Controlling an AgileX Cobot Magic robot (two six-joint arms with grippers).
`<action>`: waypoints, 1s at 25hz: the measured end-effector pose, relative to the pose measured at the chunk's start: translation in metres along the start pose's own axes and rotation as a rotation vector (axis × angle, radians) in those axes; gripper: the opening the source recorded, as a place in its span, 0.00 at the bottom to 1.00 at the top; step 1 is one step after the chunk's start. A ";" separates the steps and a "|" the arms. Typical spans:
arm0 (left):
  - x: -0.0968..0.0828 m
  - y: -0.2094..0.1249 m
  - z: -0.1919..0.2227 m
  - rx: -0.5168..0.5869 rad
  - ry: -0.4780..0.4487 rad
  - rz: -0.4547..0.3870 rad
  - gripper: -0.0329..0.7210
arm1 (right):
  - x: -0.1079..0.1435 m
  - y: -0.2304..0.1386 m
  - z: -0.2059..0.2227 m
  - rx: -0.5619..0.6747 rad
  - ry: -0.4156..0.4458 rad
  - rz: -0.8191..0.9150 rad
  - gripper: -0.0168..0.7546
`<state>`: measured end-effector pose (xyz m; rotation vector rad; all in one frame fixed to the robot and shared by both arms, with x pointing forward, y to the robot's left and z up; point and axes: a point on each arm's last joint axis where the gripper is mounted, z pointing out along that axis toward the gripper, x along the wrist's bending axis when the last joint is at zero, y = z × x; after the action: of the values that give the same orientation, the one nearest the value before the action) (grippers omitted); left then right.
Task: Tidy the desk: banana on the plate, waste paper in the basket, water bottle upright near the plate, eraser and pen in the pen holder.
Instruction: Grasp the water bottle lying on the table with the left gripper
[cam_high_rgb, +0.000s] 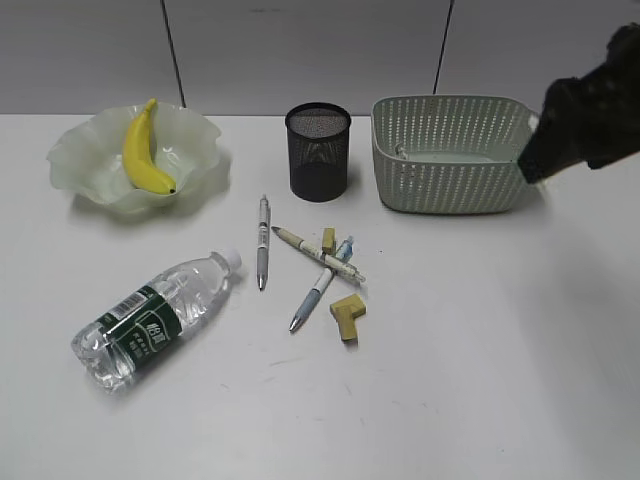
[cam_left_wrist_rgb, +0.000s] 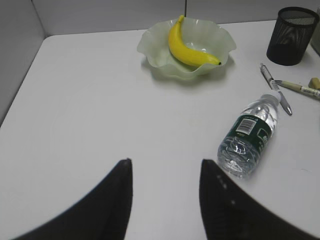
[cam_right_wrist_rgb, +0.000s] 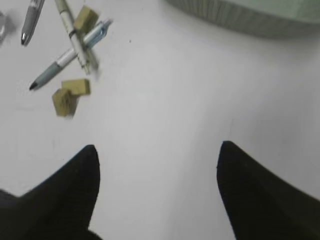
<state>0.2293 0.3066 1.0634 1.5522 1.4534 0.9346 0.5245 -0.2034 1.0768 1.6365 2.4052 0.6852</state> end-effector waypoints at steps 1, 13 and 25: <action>0.000 0.000 0.000 0.000 0.000 0.000 0.48 | 0.002 -0.011 -0.006 0.009 0.001 0.006 0.76; 0.000 0.000 0.000 0.000 0.000 0.000 0.48 | 0.025 -0.165 -0.079 -0.167 -0.006 -0.008 0.76; 0.000 0.000 0.000 0.000 0.002 0.001 0.48 | 0.035 -0.271 -0.111 -0.591 -0.058 -0.073 0.76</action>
<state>0.2293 0.3068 1.0634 1.5525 1.4539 0.9367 0.2411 -0.2840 1.0578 1.2903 1.9408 1.1726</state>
